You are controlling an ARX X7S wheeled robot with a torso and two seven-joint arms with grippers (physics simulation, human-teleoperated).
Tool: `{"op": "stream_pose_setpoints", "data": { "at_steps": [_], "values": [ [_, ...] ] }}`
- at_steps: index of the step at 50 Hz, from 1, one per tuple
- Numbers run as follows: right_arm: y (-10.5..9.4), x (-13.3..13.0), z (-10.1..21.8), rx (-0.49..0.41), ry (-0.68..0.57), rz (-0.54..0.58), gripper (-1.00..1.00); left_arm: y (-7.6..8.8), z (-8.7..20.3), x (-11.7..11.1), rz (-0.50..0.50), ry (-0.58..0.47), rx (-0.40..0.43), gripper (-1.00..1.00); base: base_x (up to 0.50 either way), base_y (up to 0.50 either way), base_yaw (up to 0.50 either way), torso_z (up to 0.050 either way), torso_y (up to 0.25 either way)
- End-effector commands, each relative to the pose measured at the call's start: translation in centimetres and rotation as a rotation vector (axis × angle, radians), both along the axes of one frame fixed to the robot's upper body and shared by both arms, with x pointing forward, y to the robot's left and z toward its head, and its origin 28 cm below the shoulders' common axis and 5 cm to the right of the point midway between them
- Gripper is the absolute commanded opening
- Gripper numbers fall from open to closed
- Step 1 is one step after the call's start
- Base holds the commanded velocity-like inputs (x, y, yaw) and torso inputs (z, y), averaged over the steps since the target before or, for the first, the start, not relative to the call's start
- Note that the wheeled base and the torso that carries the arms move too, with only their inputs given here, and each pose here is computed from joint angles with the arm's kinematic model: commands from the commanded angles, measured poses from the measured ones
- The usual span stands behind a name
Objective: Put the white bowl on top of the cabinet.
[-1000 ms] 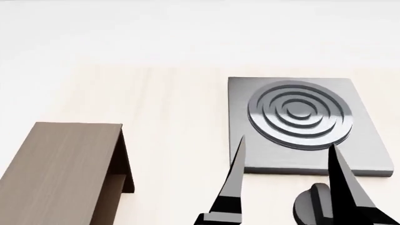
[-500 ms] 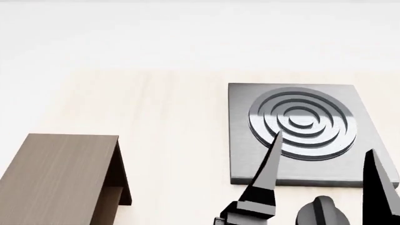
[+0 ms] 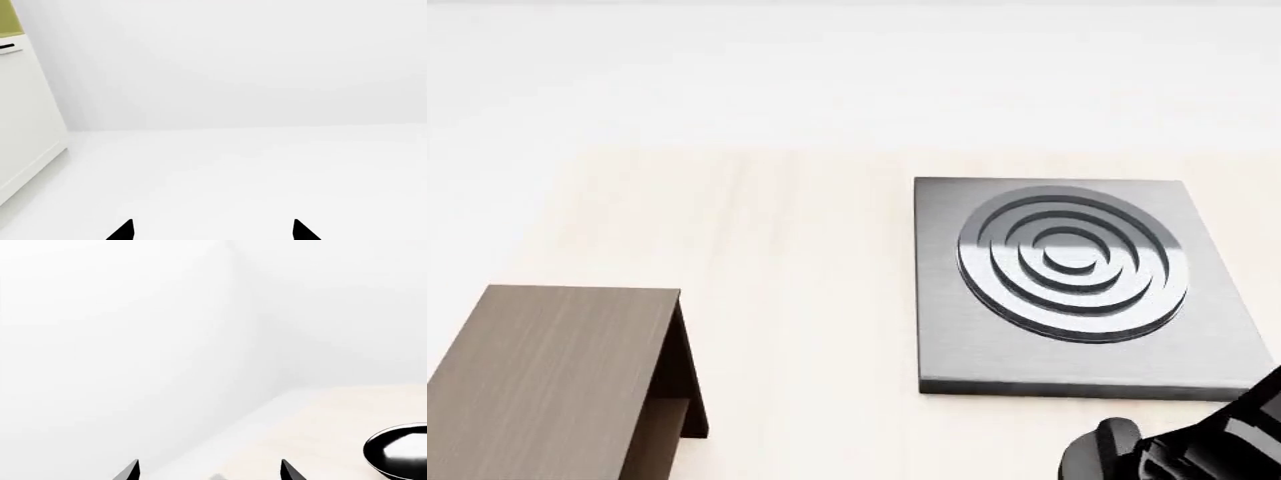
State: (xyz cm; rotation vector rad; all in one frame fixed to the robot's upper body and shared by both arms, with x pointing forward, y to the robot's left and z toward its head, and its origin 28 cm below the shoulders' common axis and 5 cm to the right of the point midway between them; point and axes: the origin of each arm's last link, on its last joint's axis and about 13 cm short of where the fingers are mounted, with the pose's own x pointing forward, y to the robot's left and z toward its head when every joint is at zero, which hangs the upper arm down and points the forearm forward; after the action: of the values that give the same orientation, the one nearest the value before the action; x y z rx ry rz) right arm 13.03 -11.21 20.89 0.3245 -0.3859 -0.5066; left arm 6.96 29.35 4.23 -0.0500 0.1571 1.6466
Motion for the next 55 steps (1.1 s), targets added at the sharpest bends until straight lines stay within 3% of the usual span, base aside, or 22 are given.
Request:
{"op": "stream_pose_setpoints", "data": {
  "at_steps": [1,11,16,19,20,21,23,25,28,31,33,42,47,55],
  "values": [
    [-0.6,-0.3,0.2,0.048,0.011,-0.051,1.0,0.0,0.0,0.0,0.001,0.0,-0.001,1.0,0.0,0.0,0.0,0.0,0.0],
    [-2.8,-0.8,0.7,0.187,0.055,-0.217,1.0,0.1,-0.2,0.0,0.003,0.002,-0.006,1.0,0.0,0.0,0.0,0.0,0.0],
    [-3.0,-1.1,0.8,0.236,0.075,-0.201,1.0,0.1,-0.2,-0.1,0.006,0.001,-0.008,1.0,0.0,0.0,0.0,0.0,0.0],
    [-3.5,-1.0,0.5,0.255,0.134,-0.283,1.0,0.2,-0.2,-0.1,0.008,0.002,-0.009,1.0,0.0,0.0,0.0,0.0,0.0],
    [-3.6,-0.9,0.6,0.249,0.151,-0.285,1.0,0.2,-0.3,-0.1,0.009,0.002,-0.01,1.0,0.0,0.0,0.0,0.0,0.0],
    [-3.3,-0.9,1.1,0.258,0.092,-0.195,1.0,0.2,-0.3,-0.2,0.011,0.003,-0.009,1.0,0.0,0.0,0.0,0.0,0.0],
    [-3.7,-0.9,0.7,0.254,0.202,-0.268,1.0,0.2,-0.3,-0.2,0.012,0.004,-0.009,1.0,0.0,0.0,0.0,0.0,0.0],
    [-3.6,-0.7,1.1,0.267,0.231,-0.235,1.0,0.2,-0.3,-0.2,0.012,0.003,-0.009,1.0,0.0,0.0,0.0,0.0,0.0],
    [-3.7,-0.7,1.1,0.252,0.261,-0.221,1.0,0.2,-0.3,-0.2,0.012,0.002,-0.009,1.0,0.0,0.0,0.0,0.0,0.0],
    [-4.1,-0.6,0.9,0.159,0.301,-0.268,1.0,0.2,-0.3,-0.3,0.013,0.001,-0.009,1.0,0.0,0.0,0.0,0.0,0.0],
    [-4.3,-0.7,1.0,0.143,0.313,-0.269,1.0,0.2,-0.3,-0.3,0.013,0.001,-0.009,1.0,0.0,0.0,0.0,0.0,0.0],
    [-4.5,-0.5,1.5,0.068,0.278,-0.267,1.0,0.2,-0.3,-0.3,0.014,0.001,-0.01,1.0,0.0,0.0,0.0,0.0,0.0],
    [-3.9,-0.5,1.0,0.1,0.294,-0.234,1.0,0.2,-0.3,-0.3,0.014,0.001,-0.01,1.0,0.0,0.0,0.0,0.0,0.0],
    [-4.3,-1.0,0.7,0.117,0.293,-0.268,1.0,0.2,-0.3,-0.3,0.013,0.001,-0.01,1.0,0.0,0.0,0.0,0.0,0.0]
  ]
}}
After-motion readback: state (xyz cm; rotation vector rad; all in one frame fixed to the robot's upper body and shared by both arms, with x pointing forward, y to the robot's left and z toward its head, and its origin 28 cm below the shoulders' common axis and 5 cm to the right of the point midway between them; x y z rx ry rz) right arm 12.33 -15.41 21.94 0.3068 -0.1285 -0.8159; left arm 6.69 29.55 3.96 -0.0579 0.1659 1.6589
